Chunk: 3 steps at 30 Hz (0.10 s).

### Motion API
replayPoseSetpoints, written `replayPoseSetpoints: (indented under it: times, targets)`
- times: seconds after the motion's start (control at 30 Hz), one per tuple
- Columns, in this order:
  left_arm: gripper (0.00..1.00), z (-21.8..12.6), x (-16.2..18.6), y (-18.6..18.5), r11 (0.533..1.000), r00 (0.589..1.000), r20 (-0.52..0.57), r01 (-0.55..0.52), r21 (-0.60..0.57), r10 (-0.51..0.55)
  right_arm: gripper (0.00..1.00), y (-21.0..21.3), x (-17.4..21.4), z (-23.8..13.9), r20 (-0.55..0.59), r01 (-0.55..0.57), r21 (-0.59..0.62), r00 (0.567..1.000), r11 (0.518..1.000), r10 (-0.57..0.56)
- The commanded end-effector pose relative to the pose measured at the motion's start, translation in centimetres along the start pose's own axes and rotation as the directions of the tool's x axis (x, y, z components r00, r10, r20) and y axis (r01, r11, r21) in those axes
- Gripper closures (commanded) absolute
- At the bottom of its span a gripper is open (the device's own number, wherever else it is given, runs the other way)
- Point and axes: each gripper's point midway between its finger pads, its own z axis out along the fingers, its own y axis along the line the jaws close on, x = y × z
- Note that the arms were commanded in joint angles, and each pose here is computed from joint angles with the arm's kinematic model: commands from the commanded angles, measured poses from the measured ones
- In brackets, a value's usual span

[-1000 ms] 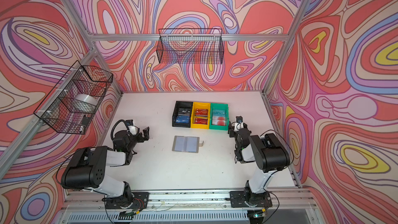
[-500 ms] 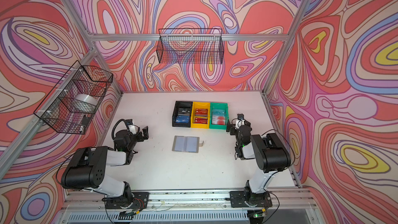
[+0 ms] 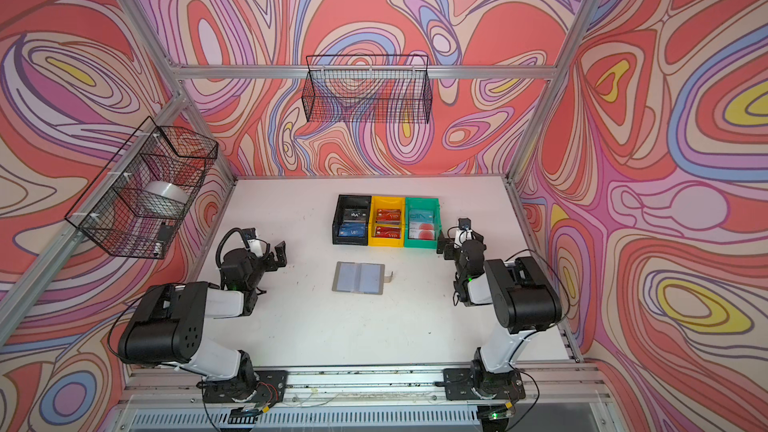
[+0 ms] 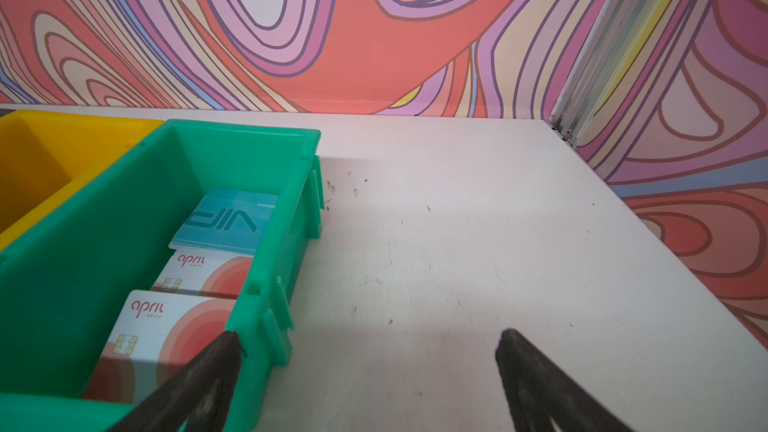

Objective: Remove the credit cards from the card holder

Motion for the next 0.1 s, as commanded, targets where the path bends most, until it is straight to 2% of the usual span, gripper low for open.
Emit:
replayPoseSetpoints:
  times: [0.0,0.07]
  targets:
    - [0.0,0.24,-0.77,0.0,1.0,1.0,0.017,-0.018,-0.008,0.018,0.02,-0.29,-0.26,0.12,-0.005,-0.008,0.003,1.0,1.0,0.009]
    - [0.0,0.25,-0.75,0.02,1.0,1.0,0.016,-0.018,-0.009,0.018,0.02,-0.33,-0.32,-0.04,0.003,-0.005,0.006,1.0,1.0,0.005]
